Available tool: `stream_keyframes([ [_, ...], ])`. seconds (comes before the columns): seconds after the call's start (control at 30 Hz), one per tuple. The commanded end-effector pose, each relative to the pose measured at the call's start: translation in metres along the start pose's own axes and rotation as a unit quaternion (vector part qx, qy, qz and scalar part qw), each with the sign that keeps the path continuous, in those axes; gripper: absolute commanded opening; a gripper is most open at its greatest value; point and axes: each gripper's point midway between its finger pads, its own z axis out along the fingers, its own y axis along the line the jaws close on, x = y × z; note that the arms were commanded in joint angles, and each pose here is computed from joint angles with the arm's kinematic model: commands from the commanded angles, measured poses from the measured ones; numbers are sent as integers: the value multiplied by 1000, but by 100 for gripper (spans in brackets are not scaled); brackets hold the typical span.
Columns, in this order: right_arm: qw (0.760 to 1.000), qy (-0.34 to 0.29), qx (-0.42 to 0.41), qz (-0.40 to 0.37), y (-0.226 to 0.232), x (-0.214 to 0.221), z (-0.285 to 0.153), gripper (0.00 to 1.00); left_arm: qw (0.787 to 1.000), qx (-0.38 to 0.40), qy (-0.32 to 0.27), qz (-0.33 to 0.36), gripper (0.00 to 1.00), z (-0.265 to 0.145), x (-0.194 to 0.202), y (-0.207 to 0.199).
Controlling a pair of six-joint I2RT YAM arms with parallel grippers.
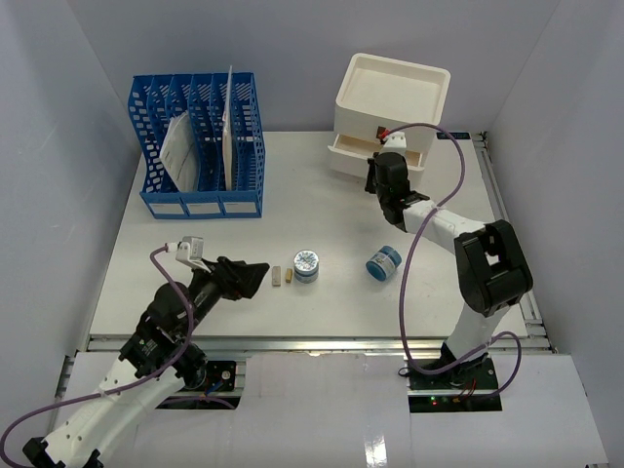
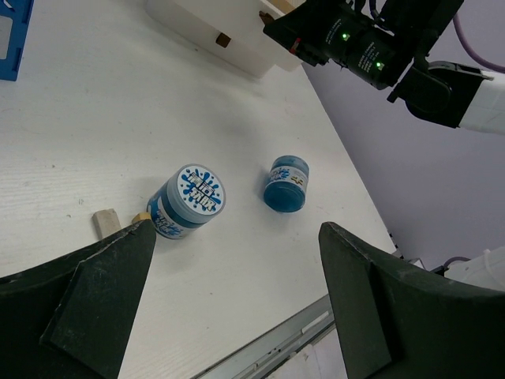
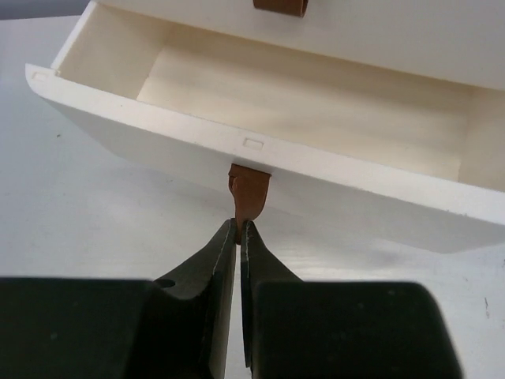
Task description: Organize the desk
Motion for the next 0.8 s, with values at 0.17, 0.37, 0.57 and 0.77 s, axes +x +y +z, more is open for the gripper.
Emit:
stream_keyframes([
  [0.17, 980, 16, -193, -34, 72, 3, -65, 23, 1000, 11, 21, -3, 98, -8, 12, 1],
  [0.37, 881, 22, -419, -220, 115, 8, -132, 92, 999, 12, 36, 6, 98, -10, 18, 2],
  [0.57, 854, 92, -416, -300, 86, 31, -157, 90, 1000, -8, 27, -4, 98, -10, 14, 8],
  [0.77, 830, 244, -375, -333, 32, 80, -197, 90, 999, -8, 42, -13, 98, -9, 19, 6],
])
